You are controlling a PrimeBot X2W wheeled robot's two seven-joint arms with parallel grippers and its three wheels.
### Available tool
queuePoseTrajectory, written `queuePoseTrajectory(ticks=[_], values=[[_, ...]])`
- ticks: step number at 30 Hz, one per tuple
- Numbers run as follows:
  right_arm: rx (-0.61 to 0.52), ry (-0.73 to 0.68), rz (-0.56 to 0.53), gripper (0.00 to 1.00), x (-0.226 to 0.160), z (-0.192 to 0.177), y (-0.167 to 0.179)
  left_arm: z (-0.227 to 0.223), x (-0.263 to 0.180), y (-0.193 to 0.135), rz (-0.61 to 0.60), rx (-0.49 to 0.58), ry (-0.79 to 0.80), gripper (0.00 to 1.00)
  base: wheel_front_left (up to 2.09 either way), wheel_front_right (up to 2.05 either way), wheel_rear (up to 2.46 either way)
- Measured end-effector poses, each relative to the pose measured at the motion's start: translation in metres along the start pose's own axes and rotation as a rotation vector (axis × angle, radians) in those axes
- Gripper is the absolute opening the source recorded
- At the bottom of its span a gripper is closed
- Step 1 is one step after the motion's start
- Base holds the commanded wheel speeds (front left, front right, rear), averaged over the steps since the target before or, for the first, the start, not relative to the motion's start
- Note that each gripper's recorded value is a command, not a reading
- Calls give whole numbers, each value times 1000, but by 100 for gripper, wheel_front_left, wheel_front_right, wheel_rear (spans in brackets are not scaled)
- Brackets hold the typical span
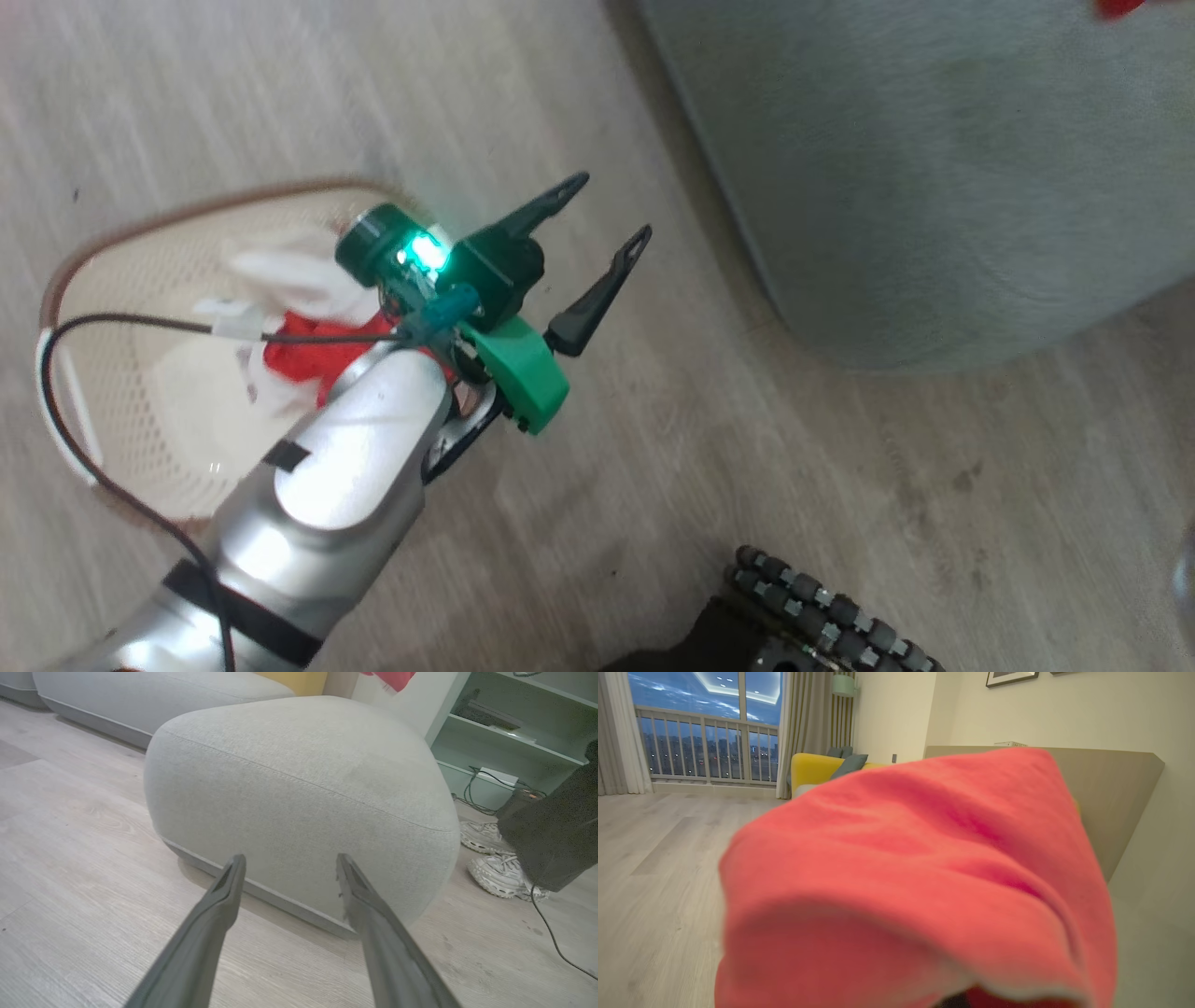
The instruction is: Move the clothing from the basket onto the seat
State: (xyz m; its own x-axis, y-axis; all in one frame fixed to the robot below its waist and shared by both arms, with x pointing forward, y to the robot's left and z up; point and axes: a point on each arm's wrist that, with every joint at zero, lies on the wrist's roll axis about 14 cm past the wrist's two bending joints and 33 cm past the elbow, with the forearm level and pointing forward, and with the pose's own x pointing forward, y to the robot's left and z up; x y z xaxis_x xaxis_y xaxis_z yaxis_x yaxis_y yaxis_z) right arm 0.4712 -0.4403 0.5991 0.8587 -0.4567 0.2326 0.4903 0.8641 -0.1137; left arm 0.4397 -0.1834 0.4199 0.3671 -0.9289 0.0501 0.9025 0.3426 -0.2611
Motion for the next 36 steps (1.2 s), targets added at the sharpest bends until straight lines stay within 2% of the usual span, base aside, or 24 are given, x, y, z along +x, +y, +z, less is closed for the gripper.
queuePoseTrajectory(ticks=[7, 17, 19, 27, 28, 29, 30, 36], values=[[-18, 34, -67, 0, 47, -27, -5, -17, -16, 33, 58, -17, 11, 100, 0, 0, 0], [-36, 126, -193, 0, 88, -75, -25, -51, -47, 70, 152, -56, 56, 100, 0, 0, 0], [-52, 161, -213, 0, 91, -86, -31, -55, -52, 74, 164, -62, 61, 100, 0, 0, 0], [2, 329, -313, 0, 71, -156, -41, -69, -69, 91, 214, -75, 82, 100, 0, 0, 0], [10, 347, -320, 30, 67, -164, -40, -70, -71, 93, 219, -77, 84, 100, 0, 0, 0], [27, 363, -327, 96, 62, -172, -38, -72, -72, 94, 223, -78, 87, 100, 0, 0, 0], [31, 379, -323, 100, 57, -180, -34, -72, -72, 95, 224, -78, 87, 100, 0, 0, 0], [17, 481, -263, 100, 25, -212, -13, -60, -71, 94, 224, -55, 76, 100, 0, 0, 0]])
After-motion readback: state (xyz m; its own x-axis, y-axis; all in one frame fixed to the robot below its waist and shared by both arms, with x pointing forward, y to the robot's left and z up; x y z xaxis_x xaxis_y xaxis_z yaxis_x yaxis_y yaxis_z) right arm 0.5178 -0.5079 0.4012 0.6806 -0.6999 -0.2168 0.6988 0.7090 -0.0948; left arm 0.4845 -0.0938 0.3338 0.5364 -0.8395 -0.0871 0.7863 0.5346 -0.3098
